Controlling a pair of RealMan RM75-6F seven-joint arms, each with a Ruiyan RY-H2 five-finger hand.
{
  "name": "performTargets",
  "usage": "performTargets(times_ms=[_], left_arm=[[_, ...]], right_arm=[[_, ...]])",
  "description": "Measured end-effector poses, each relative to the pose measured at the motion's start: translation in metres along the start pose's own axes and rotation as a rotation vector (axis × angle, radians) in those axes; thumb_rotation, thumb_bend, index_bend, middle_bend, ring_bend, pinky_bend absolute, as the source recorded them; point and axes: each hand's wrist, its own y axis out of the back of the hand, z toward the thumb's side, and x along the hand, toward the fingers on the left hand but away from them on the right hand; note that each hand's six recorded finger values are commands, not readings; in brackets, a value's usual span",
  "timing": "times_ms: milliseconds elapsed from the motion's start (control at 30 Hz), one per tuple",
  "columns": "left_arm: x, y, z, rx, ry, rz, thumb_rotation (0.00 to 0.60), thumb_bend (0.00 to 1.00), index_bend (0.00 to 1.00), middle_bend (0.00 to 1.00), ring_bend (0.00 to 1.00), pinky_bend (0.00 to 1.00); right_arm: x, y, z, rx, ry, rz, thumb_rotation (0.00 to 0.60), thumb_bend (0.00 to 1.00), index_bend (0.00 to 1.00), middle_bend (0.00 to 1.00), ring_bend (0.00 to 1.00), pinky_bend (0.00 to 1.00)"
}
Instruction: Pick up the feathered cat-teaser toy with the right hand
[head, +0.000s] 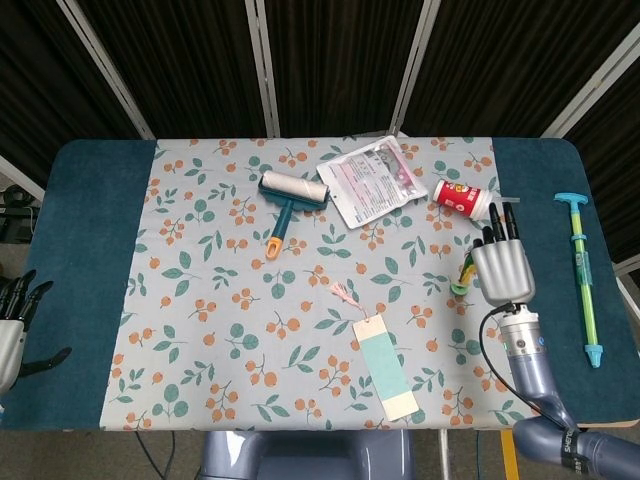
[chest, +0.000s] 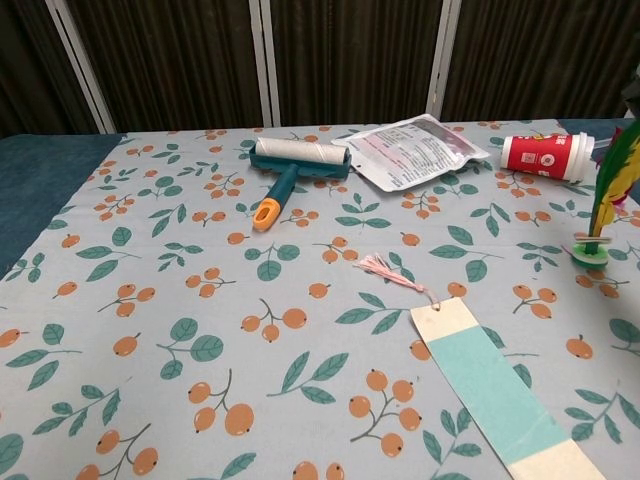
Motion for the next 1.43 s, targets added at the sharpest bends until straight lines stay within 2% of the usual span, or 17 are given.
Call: performTargets(times_ms=[200, 300, 433, 567, 800, 933, 1133, 1233, 1367, 1433], left_arm=[[0.0, 0.0, 0.0, 0.0, 0.0, 0.0, 0.556, 0.15, 0.12, 0.0, 0.0, 0.0], [0.0, 0.0, 0.0, 0.0, 0.0, 0.001, 0.552, 0.15, 0.12, 0.0, 0.0, 0.0], [0.0, 0.0, 0.0, 0.0, -0.001, 0.001, 0.552, 0.15, 0.12, 0.0, 0.0, 0.0], [0.0, 0.0, 0.0, 0.0, 0.0, 0.001, 0.551, 0.15, 0.12, 0.0, 0.0, 0.0], [0.0, 0.0, 0.0, 0.0, 0.0, 0.001, 0.556, 0.15, 0.12, 0.0, 0.0, 0.0], [0.0, 0.0, 0.0, 0.0, 0.0, 0.001, 0.555, 0.15, 0.12, 0.0, 0.0, 0.0], [0.0, 0.0, 0.0, 0.001, 0.0, 0.002, 0.549, 0.15, 0.12, 0.0, 0.0, 0.0], [0.0, 0.0, 0.0, 0.001, 0.0, 0.001, 0.554, 0.15, 0.12, 0.0, 0.0, 0.0], [0.0, 0.0, 0.0, 0.0, -0.002, 0.0, 0.556, 0.15, 0.12, 0.0, 0.0, 0.0], [0.0, 0.0, 0.0, 0.0, -0.002, 0.0, 0.556, 0.15, 0.12, 0.0, 0.0, 0.0]], right_arm=[[0.006, -0.003, 0.004, -0.007, 0.014, 0.004, 0.6, 0.38, 0.62, 0.36, 0.0, 0.0], [0.009, -0.003, 0.006, -0.003, 0.023, 0.005, 0.6, 0.36, 0.51, 0.27, 0.0, 0.0], [0.015, -0.002, 0.01, -0.001, 0.04, 0.005, 0.6, 0.32, 0.28, 0.12, 0.0, 0.0], [0.022, 0.001, 0.011, 0.01, 0.05, -0.001, 0.6, 0.29, 0.15, 0.06, 0.0, 0.0], [0.029, 0.01, 0.006, 0.003, 0.037, -0.036, 0.6, 0.27, 0.13, 0.06, 0.0, 0.0], [0.035, 0.015, -0.002, -0.035, 0.02, -0.052, 0.6, 0.25, 0.13, 0.05, 0.0, 0.0], [0.047, 0.017, -0.018, -0.19, -0.008, -0.077, 0.6, 0.22, 0.12, 0.0, 0.0, 0.0], [0.055, 0.015, -0.026, -0.324, -0.018, -0.082, 0.6, 0.17, 0.08, 0.0, 0.0, 0.0], [0.069, 0.001, -0.04, -0.546, -0.02, -0.065, 0.6, 0.12, 0.03, 0.0, 0.0, 0.0], [0.074, -0.006, -0.046, -0.608, -0.022, -0.056, 0.6, 0.11, 0.01, 0.0, 0.0, 0.0]])
